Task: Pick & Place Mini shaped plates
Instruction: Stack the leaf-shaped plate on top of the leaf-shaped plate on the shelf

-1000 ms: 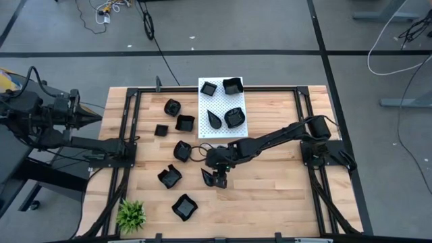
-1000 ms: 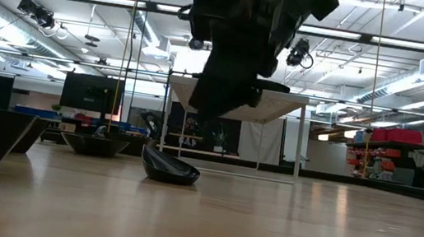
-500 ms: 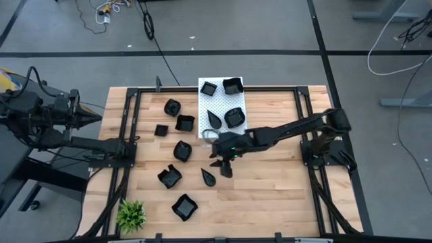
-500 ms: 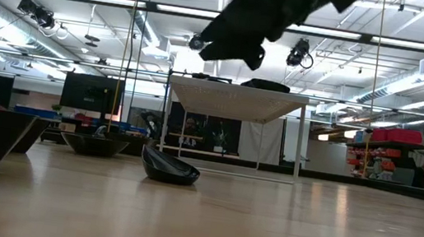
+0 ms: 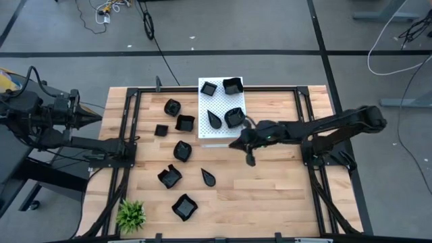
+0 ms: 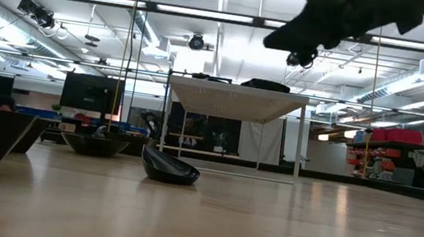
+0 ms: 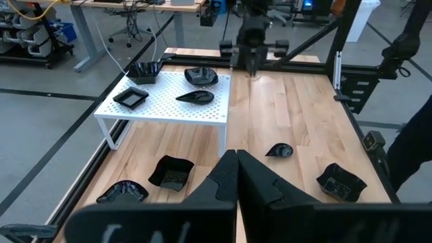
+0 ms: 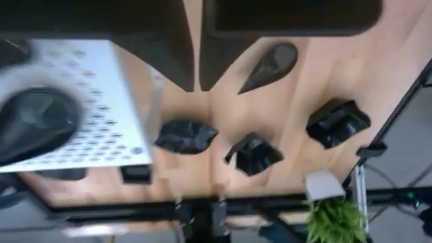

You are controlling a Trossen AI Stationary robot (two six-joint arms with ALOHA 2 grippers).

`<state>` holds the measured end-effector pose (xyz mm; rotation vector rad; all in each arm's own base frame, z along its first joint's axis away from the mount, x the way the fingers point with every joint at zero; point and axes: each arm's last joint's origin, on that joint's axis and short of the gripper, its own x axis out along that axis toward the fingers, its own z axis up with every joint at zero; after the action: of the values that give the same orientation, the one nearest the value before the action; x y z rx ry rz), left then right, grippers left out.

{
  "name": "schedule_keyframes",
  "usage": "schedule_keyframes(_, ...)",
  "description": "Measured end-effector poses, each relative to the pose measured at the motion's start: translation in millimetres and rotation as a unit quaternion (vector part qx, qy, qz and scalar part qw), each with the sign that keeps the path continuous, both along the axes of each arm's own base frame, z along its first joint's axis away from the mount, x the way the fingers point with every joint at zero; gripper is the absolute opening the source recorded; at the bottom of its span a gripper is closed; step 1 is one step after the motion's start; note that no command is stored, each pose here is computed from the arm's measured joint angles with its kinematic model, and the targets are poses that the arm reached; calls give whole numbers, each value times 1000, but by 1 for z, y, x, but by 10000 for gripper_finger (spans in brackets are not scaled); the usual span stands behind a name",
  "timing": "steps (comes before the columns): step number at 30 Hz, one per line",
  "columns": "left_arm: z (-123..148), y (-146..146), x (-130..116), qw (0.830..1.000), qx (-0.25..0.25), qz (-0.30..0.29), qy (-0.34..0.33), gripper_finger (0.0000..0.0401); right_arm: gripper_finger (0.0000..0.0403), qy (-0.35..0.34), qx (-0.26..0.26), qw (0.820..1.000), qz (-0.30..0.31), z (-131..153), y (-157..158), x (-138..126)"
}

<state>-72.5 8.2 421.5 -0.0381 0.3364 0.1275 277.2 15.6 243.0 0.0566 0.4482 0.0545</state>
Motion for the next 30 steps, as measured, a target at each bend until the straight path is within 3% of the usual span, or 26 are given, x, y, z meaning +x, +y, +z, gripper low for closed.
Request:
schedule_keyframes(3, 0, 0, 0, 1000, 0, 0, 0, 3, 5, -10, -1, 1000, -12, 5, -7, -20)
schedule_keyframes(16, 0, 0, 0, 1000, 0, 0, 0, 3, 5, 6, -22, 998, -53, 37, -29, -94)
schedule_keyframes(26, 0, 0, 0, 1000, 0, 0, 0, 3, 2, 77, -17, 996, -38, 55, -25, -138)
schedule_keyframes(30, 0, 0, 0, 1000, 0, 0, 0, 3, 2, 69, -25, 997, -35, 72, -24, -152)
